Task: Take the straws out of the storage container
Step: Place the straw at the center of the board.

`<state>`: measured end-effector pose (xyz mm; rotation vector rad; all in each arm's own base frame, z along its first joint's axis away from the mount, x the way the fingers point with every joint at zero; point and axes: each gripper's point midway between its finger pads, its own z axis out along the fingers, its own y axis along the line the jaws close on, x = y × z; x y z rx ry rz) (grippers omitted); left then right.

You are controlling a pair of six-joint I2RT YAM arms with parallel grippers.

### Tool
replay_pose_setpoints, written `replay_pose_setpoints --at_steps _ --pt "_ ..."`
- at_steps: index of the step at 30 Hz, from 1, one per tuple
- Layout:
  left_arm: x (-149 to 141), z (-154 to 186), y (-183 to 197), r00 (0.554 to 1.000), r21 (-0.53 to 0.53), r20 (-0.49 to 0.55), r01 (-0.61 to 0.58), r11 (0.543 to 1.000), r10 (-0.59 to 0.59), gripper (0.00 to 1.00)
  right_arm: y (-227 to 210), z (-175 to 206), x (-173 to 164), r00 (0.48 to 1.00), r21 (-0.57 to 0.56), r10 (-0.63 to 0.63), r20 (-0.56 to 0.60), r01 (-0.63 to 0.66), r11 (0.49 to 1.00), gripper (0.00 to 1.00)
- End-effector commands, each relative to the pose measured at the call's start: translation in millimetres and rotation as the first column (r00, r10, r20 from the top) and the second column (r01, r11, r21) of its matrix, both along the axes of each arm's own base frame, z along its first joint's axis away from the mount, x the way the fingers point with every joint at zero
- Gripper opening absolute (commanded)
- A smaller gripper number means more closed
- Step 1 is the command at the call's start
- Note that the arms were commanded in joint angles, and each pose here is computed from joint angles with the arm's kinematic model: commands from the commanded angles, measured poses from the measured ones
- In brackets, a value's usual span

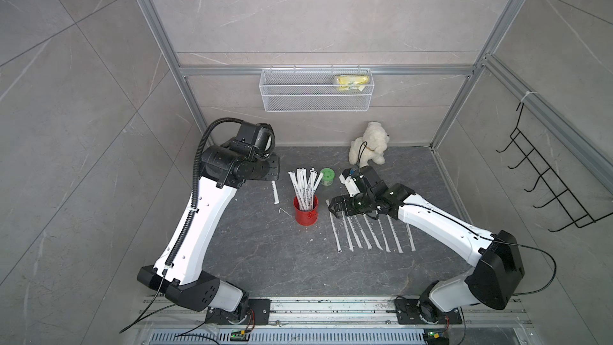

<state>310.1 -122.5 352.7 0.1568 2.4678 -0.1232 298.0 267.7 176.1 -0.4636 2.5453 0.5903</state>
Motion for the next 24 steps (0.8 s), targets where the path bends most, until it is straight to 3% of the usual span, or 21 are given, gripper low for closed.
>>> replay_pose_setpoints --at_steps 1,8,16,24 --pt "0 -34 16 0.989 0.119 -0.145 -0.009 0.993 0.026 0.1 0 14 -6 0.999 0.002 0.032 0.017 -0.032 0.999 1.0" --pt "16 -80 21 0.942 0.127 -0.327 -0.037 0.991 0.077 0.1 -6 9 -14 0.999 -0.021 0.034 -0.011 -0.034 0.999 1.0" --pt "41 -147 23 0.843 0.114 -0.528 -0.047 0.992 0.101 0.09 -13 -3 -22 0.999 -0.037 0.028 -0.033 -0.03 0.999 1.0" --pt "62 -200 10 0.784 0.1 -0.615 -0.029 0.995 0.085 0.09 -19 -11 -26 0.999 -0.059 0.025 -0.045 -0.027 0.998 1.0"
